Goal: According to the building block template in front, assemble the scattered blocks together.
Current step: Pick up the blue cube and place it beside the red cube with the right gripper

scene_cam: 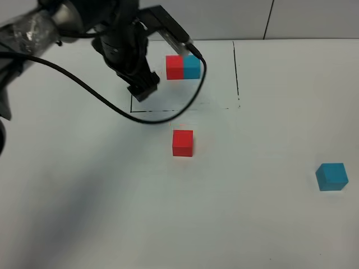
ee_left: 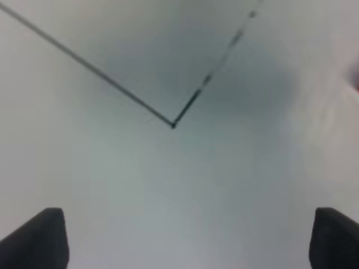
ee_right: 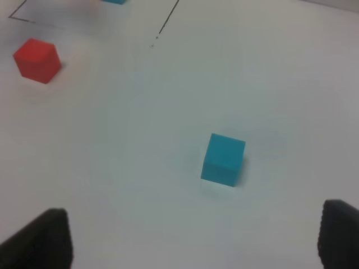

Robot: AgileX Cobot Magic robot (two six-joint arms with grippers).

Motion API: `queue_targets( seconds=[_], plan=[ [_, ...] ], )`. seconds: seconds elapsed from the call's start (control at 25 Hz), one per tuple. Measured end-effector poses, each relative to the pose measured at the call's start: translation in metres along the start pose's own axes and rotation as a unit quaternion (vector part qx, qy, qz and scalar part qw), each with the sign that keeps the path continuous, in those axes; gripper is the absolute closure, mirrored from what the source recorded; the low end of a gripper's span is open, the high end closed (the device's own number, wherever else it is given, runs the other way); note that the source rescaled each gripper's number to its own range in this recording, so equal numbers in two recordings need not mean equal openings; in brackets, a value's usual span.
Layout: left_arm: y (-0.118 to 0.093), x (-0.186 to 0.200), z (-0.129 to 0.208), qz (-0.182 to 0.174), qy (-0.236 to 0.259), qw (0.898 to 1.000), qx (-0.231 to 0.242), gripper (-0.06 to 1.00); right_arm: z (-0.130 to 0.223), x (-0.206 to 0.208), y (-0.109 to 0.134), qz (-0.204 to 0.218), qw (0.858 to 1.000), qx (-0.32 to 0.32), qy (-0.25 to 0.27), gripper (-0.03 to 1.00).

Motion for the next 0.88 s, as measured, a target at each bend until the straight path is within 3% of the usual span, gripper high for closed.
queue_targets(
  seconds=[0.12,0.32,0.44,0.56,0.72,0.88],
  plan=[
    [0.032,0.02,0.016,0.005,-0.013,0.998,0.068,-0.02,0.0,0.0,0.0,0.0,1.0,0.0,0.0,-0.03],
    [0.061,0.044,0.061,0.028,-0.013,0.989,0.145,0.02,0.0,0.0,0.0,0.0,1.0,0.0,0.0,-0.03],
    [0.078,0.057,0.104,0.03,-0.001,0.978,0.205,0.04,0.0,0.0,0.0,0.0,1.0,0.0,0.0,-0.03],
    [0.092,0.07,0.155,0.021,0.004,0.961,0.277,0.05,0.0,0.0,0.0,0.0,1.0,0.0,0.0,-0.03],
    [0.093,0.095,0.206,-0.004,-0.042,0.938,0.344,0.06,0.0,0.0,0.0,0.0,1.0,0.0,0.0,-0.03],
    [0.069,0.129,0.243,-0.028,-0.114,0.923,0.366,0.08,0.0,0.0,0.0,0.0,1.0,0.0,0.0,-0.03]
  ],
)
Point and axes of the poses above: a point on each arm's last joint axis where the gripper is mounted, x pointing back along that axis away from the gripper, y along the wrist's bending axis when the last joint is at zero, z = x × y, the point moved 7 cm from there along -x, pointing out along that axis toward the gripper, and after that the axes turned 12 degrees about x, right-handed, at the moved point
